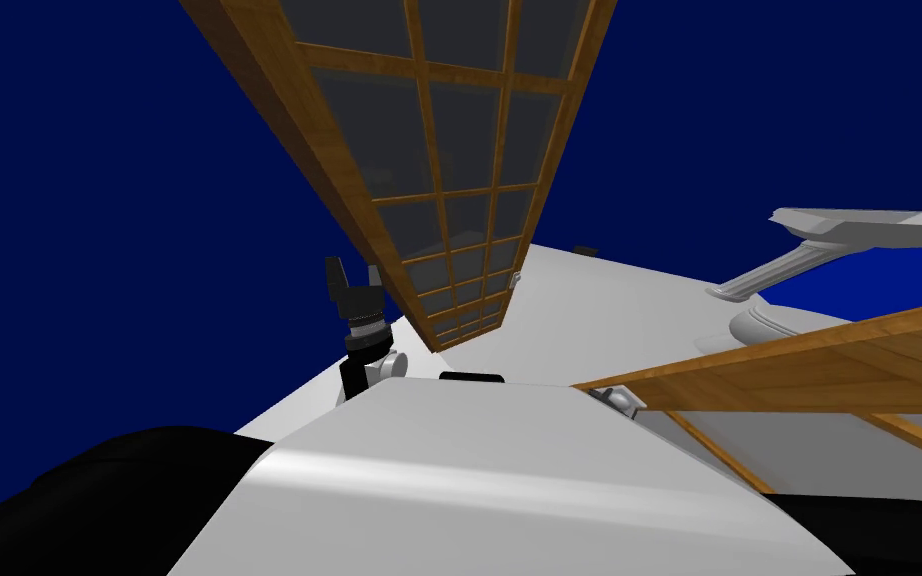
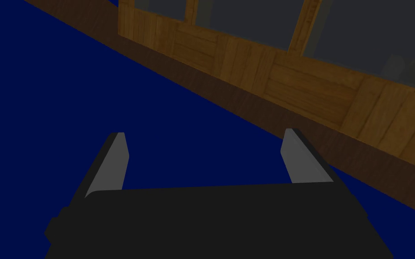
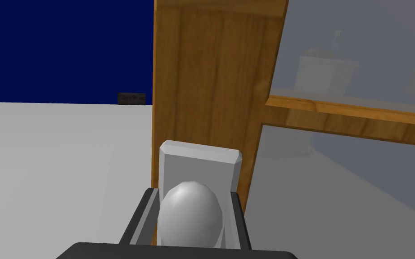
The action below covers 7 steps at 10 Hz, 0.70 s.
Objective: Push the door open
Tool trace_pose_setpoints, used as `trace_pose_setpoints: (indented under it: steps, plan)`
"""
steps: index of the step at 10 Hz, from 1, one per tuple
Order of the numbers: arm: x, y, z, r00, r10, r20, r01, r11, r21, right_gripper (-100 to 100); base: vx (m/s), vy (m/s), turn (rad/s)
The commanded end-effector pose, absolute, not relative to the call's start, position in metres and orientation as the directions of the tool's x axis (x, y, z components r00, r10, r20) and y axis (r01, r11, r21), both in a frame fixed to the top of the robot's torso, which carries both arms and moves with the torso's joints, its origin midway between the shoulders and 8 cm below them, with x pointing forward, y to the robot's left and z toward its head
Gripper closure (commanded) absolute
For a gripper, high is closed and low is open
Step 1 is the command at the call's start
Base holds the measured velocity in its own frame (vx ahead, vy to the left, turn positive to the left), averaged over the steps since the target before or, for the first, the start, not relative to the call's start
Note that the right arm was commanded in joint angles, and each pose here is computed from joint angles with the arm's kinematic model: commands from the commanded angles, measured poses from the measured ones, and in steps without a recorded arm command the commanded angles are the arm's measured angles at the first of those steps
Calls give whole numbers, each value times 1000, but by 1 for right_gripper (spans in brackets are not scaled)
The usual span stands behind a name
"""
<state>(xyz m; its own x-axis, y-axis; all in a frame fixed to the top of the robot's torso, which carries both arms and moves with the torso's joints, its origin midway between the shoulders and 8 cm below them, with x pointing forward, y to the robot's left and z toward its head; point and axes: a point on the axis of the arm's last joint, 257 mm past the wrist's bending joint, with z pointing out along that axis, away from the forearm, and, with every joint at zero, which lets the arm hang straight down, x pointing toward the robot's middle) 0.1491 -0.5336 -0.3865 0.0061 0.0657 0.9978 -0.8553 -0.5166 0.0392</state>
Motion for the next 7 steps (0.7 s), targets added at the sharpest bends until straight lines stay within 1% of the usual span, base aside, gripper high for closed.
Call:
trace_pose_setpoints:
  steps: [1,7]
  plan:
    - [141,-551,-378,3,94,996,-886,-462,46,100,85,-89,26]
    - [135,-568,-381,3,75,997,-944,-329,27,100,71,-110,29]
